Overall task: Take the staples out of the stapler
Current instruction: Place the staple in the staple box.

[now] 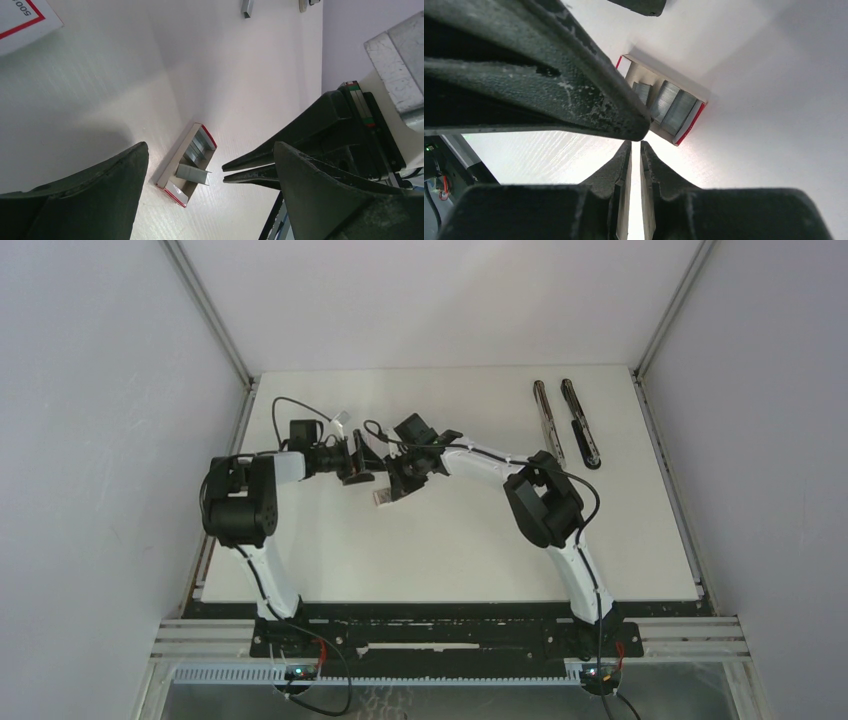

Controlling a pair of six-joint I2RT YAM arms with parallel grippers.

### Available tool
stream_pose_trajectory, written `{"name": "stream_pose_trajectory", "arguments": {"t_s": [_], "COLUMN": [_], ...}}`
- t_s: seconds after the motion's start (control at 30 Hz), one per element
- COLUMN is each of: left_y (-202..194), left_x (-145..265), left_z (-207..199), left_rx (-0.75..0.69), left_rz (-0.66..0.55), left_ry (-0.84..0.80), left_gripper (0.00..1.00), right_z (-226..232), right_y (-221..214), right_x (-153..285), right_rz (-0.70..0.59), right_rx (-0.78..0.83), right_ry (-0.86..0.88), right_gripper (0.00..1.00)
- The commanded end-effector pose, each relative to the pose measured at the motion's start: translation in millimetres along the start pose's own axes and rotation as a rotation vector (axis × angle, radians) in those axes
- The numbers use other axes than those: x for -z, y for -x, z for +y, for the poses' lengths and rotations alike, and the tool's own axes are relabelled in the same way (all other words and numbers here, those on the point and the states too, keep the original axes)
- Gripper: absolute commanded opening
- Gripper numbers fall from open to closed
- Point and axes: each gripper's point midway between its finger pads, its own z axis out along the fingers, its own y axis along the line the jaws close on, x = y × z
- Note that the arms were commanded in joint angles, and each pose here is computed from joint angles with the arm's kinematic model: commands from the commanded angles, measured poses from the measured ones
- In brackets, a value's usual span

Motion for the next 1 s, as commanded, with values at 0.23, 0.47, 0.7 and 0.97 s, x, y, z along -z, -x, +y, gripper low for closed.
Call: {"name": "stream_pose_trajectory", "arguments": {"t_s": [0.23, 0.47, 0.7, 0.97], "left_y": [-26, -31, -38, -48], "left_x": [-3, -3, -3, -5], "left_z": [-12, -13, -13, -16], "left_rx": [0.011, 0.010, 0.007, 0.003], "left_rz": [0.070, 0.083, 0.109, 0.137], "left_ry": [-0.055, -0.051, -0.047, -0.056], "left_gripper": [0.98, 0.97, 0.97, 0.96], "right_z": [5, 10, 9, 6], "right_y": [12, 16, 23, 26], "right_x": [-11, -9, -6, -10], "right_rz": [-0.024, -0.031, -0.045, -0.052], "right_rx": [-0.036, -0.042, -0.049, -0.090], "right_ry": [0.052, 0.073, 0.068, 0.060], "right_gripper": [0.11, 0.10, 0.10, 0.10]}}
